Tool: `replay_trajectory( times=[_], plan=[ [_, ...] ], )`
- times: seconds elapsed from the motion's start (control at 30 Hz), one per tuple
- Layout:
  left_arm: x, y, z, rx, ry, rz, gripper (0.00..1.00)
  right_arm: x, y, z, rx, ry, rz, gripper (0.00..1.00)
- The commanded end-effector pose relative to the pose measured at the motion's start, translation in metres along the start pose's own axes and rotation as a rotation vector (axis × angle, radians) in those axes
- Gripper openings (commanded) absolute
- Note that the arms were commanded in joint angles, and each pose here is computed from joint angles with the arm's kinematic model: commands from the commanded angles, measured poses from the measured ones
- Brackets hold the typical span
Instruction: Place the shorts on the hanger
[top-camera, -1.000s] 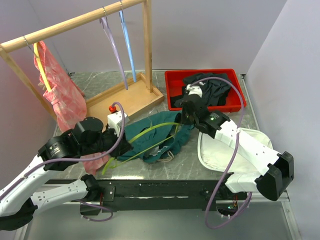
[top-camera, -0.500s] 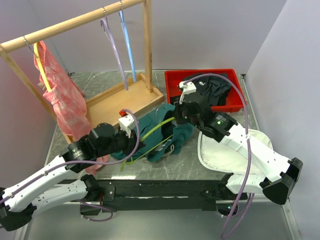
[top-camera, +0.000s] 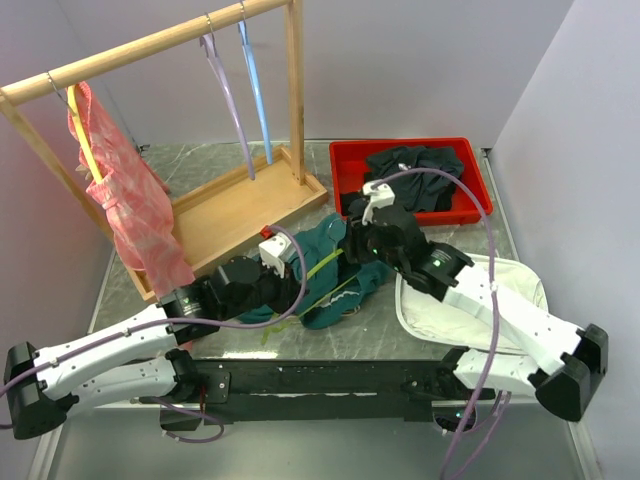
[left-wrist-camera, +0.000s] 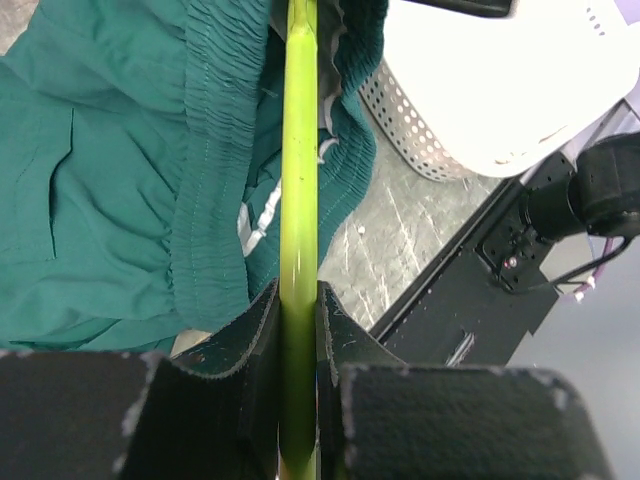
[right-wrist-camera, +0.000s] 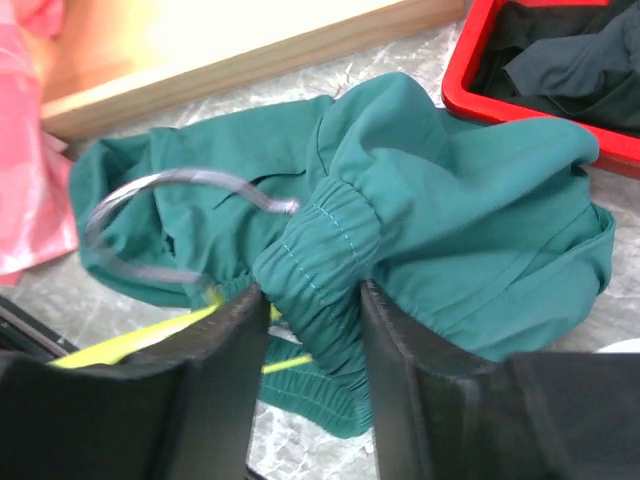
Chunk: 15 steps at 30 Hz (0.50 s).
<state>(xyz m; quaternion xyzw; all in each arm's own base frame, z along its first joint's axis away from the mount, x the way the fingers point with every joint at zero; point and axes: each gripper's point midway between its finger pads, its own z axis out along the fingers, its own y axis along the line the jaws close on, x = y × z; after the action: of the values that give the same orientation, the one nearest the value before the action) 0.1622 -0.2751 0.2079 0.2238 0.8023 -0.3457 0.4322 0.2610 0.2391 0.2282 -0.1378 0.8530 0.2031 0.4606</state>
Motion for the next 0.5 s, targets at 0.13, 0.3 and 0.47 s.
replay_trajectory(
  times=[0.13, 0.3, 0.47],
  plan=[
    [-0.035, -0.012, 0.011, 0.015, -0.156, -0.05, 0.01, -0.027, 0.01, -0.042, -0.11, -0.205, 0.066, 0.58],
    [-0.032, -0.015, 0.016, 0.019, -0.136, -0.039, 0.01, -0.038, 0.028, -0.05, -0.221, -0.254, 0.041, 0.59],
    [-0.033, -0.019, 0.016, 0.023, -0.119, -0.029, 0.01, -0.041, 0.039, -0.039, -0.252, -0.24, 0.031, 0.58]
  ],
)
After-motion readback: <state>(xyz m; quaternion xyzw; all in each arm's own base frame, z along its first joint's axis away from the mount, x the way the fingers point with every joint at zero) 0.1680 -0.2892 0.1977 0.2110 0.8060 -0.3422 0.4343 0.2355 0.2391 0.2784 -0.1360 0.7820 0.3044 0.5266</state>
